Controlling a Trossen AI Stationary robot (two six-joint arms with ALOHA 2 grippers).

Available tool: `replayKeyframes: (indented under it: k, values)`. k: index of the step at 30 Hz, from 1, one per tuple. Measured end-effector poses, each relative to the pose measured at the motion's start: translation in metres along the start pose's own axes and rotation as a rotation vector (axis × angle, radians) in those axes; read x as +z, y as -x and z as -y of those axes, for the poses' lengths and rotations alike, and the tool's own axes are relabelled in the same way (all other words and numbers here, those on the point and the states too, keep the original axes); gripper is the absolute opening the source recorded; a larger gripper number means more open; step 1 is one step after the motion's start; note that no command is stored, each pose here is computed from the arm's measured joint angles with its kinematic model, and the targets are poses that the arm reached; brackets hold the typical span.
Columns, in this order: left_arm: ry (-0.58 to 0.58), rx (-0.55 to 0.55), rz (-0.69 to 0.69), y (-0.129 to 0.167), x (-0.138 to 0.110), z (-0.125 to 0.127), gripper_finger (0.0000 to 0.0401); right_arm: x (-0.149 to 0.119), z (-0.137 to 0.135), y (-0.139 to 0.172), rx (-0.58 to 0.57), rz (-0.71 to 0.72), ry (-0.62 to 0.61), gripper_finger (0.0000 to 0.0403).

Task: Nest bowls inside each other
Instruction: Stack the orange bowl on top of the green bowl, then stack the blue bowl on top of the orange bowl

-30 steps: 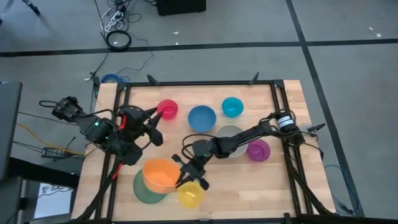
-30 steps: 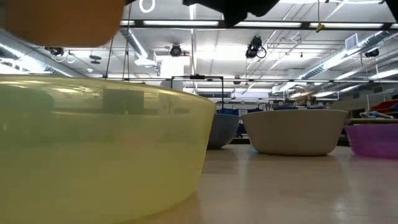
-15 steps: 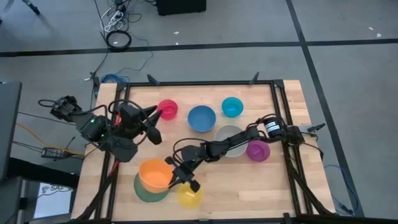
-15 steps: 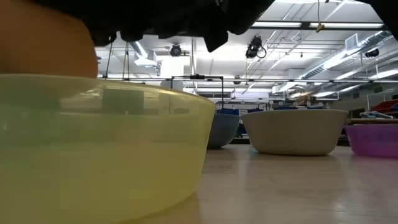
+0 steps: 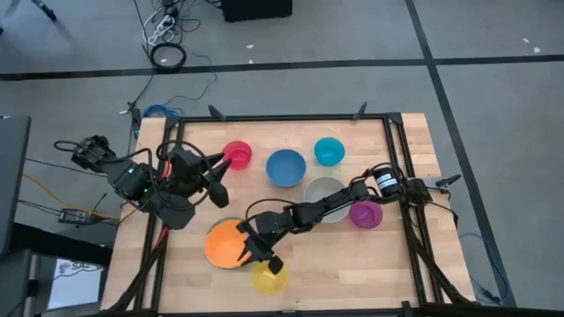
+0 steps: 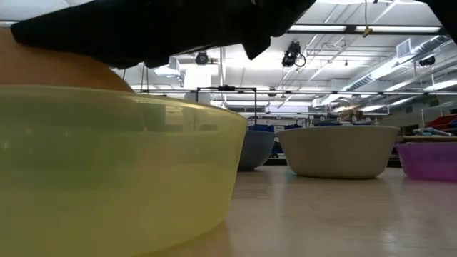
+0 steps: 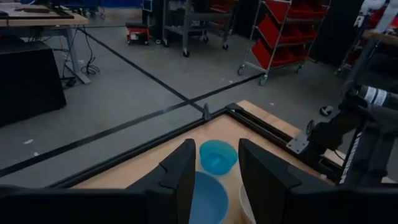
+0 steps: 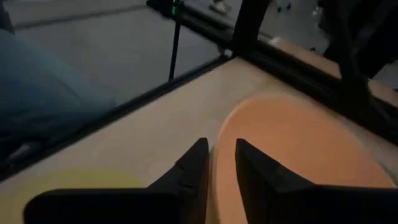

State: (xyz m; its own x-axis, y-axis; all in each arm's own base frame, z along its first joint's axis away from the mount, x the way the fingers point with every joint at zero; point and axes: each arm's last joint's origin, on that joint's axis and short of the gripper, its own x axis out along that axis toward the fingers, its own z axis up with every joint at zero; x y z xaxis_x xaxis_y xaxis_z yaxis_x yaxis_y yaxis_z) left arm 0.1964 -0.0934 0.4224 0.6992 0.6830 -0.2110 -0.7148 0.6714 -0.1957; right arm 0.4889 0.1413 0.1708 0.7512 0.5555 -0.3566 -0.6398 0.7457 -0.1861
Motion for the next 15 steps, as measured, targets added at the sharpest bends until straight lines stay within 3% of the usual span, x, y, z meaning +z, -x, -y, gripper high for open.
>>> replayKeyframes:
  k: [5,10,15]
  values:
    - [-0.023,-0.009,-0.012,0.000,0.000,0.000,0.0131,0.018,0.002,0.013,-0.076,-0.035,0.052,0.0090]
    - [-0.057,-0.018,-0.044,0.000,-0.003,-0.002,0.0131,0.047,0.014,0.046,-0.183,-0.101,0.057,0.0095]
    - [-0.095,-0.043,-0.172,0.000,-0.011,-0.007,0.0131,0.066,0.032,0.101,-0.251,-0.248,-0.069,0.0094]
